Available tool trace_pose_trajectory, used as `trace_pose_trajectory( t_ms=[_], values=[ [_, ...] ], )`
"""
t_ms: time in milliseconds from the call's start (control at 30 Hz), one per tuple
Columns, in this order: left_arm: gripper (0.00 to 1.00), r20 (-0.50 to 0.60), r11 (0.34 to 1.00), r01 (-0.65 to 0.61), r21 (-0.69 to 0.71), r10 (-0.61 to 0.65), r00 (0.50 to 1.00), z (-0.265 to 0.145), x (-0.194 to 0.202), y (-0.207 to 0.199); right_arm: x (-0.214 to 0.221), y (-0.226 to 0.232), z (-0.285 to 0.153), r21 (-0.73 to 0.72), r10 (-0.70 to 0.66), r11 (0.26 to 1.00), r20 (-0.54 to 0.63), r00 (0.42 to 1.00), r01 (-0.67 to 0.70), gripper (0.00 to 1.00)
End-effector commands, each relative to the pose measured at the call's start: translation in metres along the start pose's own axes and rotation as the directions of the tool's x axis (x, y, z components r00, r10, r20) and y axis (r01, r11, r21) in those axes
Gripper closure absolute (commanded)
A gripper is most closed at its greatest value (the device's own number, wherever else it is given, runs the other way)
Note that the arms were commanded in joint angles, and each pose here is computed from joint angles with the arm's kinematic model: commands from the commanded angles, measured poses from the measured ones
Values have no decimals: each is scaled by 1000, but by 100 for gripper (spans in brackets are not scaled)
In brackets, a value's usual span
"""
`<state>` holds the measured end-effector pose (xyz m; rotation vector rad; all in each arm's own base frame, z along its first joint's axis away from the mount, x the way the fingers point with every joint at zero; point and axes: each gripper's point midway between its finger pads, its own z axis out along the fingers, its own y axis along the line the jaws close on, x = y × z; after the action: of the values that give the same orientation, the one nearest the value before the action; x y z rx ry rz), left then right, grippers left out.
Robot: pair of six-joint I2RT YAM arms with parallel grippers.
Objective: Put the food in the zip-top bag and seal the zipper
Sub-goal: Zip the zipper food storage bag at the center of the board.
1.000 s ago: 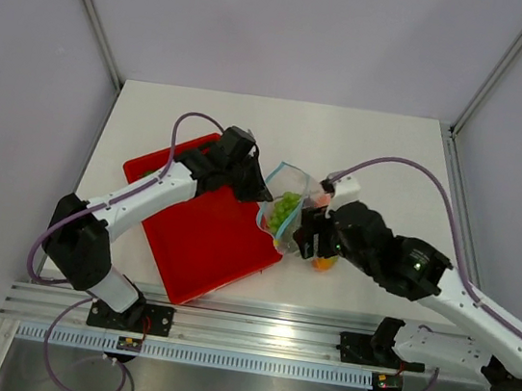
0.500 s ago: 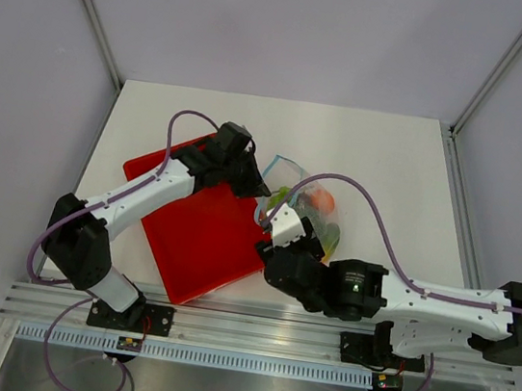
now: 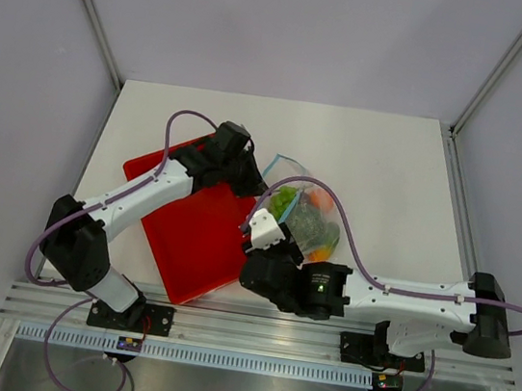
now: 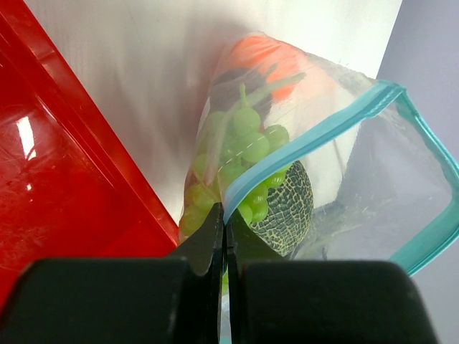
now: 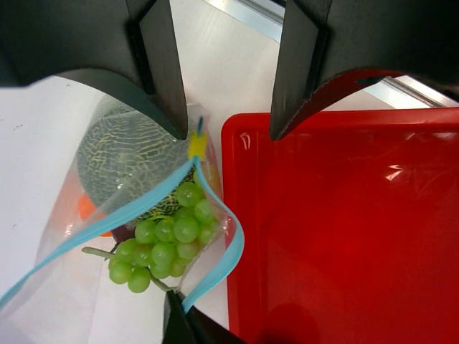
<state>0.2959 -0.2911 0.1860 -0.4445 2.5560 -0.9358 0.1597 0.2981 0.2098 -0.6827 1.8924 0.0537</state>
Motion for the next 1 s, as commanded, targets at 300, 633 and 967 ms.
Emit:
trace_pose_trajectory(
  t_ms=[300, 633, 967],
  values=[
    [100, 49, 994, -1, 113, -5, 999, -19, -9, -24, 9, -4, 18, 149, 42, 988, 35, 998, -47, 63],
    [100, 33, 991, -1, 134, -4, 999, -21, -4, -24, -4, -25, 24, -19, 226, 974, 87, 970, -226, 100],
    [48, 58, 975, -128, 179, 120, 991, -33, -5, -32, -16, -58, 2, -176, 303, 945, 151, 941, -276, 100]
  ],
)
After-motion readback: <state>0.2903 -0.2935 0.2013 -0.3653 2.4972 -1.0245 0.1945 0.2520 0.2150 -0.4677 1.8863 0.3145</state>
